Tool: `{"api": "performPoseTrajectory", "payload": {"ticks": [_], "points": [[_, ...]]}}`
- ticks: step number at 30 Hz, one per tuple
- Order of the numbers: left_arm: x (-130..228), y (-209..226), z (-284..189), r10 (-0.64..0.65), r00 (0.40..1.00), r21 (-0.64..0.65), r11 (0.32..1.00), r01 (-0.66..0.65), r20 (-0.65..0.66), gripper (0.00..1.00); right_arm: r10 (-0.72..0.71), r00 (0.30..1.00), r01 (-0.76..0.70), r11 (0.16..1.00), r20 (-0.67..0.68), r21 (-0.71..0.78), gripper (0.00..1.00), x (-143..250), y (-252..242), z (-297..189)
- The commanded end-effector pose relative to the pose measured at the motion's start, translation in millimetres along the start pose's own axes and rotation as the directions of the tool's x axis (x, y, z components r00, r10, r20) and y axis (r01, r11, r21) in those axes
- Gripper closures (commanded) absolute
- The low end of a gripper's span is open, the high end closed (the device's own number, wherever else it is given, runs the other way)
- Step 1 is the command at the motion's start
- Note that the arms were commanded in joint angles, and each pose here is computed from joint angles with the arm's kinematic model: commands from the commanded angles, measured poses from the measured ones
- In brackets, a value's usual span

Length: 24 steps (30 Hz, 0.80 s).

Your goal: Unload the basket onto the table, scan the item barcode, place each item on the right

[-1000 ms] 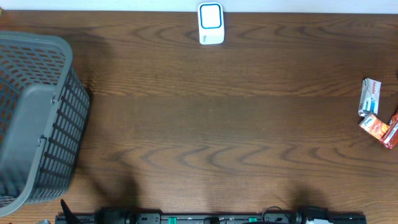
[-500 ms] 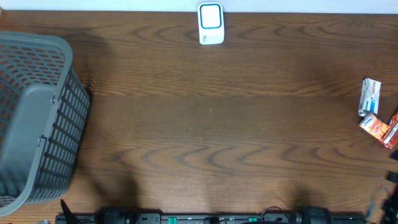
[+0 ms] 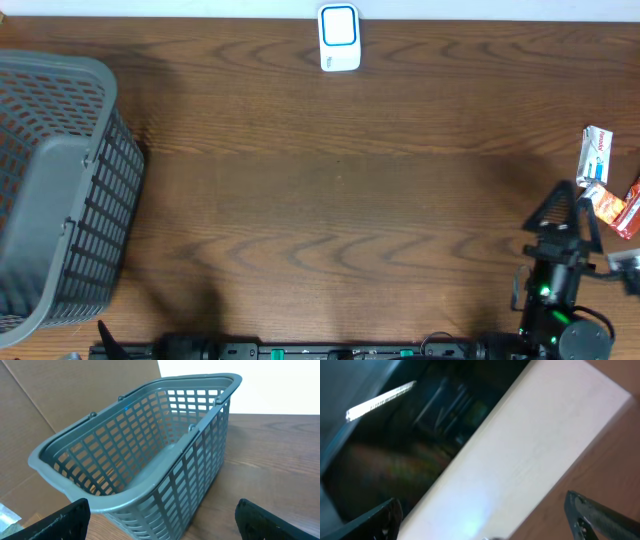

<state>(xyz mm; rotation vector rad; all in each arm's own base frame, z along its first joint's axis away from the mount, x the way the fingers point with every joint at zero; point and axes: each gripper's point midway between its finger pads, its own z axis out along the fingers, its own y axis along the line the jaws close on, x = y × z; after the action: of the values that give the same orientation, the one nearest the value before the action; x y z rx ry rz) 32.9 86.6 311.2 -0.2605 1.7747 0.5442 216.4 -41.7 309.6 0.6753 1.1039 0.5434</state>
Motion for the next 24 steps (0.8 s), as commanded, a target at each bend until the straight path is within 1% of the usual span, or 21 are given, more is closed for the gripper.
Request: {"api": "performPoseTrajectory", "payload": {"ticks": [1,2,3,7,11,16,17,18,19,21,24], "points": [[0,2,-1,-0.004,1.000,-0.011,1.000,0.004,0.001,0.07,-0.366,0.929,0.349,0.912,-0.045,-0.217,0.01,32,20,-9],[0,2,-1,-0.004,1.000,-0.011,1.000,0.004,0.000,0.07,-0.440,0.896,0.413,0.873,-0.052,-0.259,0.01,45,17,-11],[0,2,-1,-0.004,1.000,-0.011,1.000,0.004,0.000,0.07,-0.463,0.884,0.432,0.861,-0.065,-0.268,0.01,53,13,-11],[0,2,-1,-0.004,1.000,-0.011,1.000,0.004,0.001,0.07,-0.500,0.859,0.459,0.848,-0.113,-0.267,0.01,75,-7,-11],[0,2,-1,-0.004,1.000,-0.011,1.000,0.004,0.001,0.07,-0.596,0.789,0.537,0.786,-0.146,-0.305,0.01,100,-24,-14],[0,2,-1,-0.004,1.000,-0.011,1.000,0.004,0.000,0.07,-0.696,0.678,0.629,0.716,-0.236,-0.303,0.01,120,-49,-19],[0,2,-1,-0.004,1.000,-0.011,1.000,0.004,0.000,0.07,-0.712,0.651,0.647,0.702,-0.263,-0.299,0.01,125,-57,-21],[0,2,-1,-0.004,1.000,-0.011,1.000,0.004,0.000,0.07,-0.720,0.617,0.662,0.693,-0.317,-0.287,0.01,133,-70,-24],[0,2,-1,-0.004,1.000,-0.011,1.000,0.004,0.000,0.07,-0.717,0.598,0.666,0.693,-0.358,-0.276,0.01,139,-80,-28],[0,2,-1,-0.004,1.000,-0.011,1.000,0.004,0.000,0.07,-0.718,0.599,0.674,0.691,-0.354,-0.263,0.01,136,-81,-27],[0,2,-1,-0.004,1.000,-0.011,1.000,0.004,0.000,0.07,-0.736,0.581,0.695,0.671,-0.349,-0.258,0.01,135,-83,-26]]}}
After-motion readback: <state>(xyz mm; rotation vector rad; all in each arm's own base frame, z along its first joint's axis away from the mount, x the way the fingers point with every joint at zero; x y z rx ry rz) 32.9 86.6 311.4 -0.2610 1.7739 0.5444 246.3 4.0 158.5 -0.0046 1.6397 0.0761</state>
